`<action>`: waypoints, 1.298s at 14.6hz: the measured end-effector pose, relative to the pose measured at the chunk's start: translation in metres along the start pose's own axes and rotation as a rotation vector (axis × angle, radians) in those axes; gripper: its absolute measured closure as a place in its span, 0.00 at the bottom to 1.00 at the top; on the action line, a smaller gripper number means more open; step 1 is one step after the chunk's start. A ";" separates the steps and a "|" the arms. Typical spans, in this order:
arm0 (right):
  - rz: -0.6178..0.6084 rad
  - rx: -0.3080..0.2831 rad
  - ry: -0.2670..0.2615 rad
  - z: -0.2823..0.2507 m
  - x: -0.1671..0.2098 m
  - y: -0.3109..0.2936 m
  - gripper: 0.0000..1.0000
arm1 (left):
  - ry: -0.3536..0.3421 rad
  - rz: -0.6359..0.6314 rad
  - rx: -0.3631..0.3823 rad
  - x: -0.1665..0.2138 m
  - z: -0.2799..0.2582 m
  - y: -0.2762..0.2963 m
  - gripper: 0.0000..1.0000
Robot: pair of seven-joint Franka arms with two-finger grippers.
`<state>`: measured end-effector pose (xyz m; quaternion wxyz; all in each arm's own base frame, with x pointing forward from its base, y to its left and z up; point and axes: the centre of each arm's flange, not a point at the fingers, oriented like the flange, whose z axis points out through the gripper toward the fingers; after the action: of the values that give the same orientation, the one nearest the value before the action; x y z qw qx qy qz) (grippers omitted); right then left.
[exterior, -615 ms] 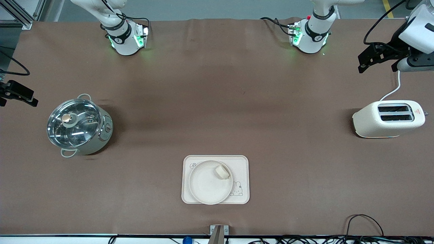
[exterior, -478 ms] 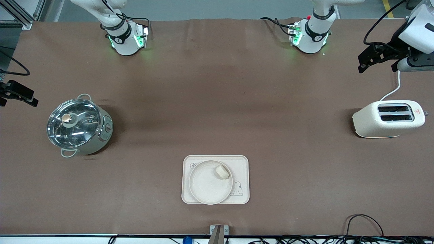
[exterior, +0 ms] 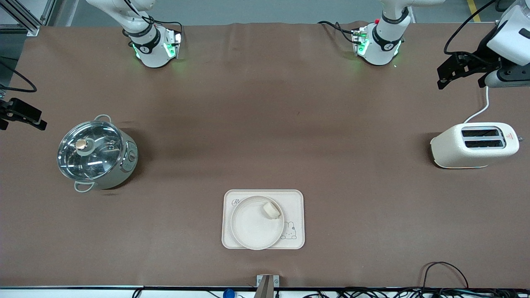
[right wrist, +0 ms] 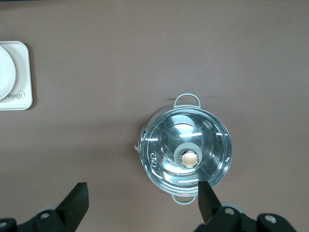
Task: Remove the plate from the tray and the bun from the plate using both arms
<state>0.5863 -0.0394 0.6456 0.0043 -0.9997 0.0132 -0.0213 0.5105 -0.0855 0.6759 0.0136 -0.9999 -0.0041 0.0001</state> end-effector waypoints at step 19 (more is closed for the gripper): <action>0.087 0.299 0.007 0.296 0.084 -0.283 0.00 | -0.019 0.002 0.002 0.006 0.010 0.002 0.00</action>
<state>0.6900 0.2434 0.3558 0.1542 -0.9863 0.0533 -0.0261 0.5169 -0.0869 0.6659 0.0145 -0.9998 -0.0031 0.0096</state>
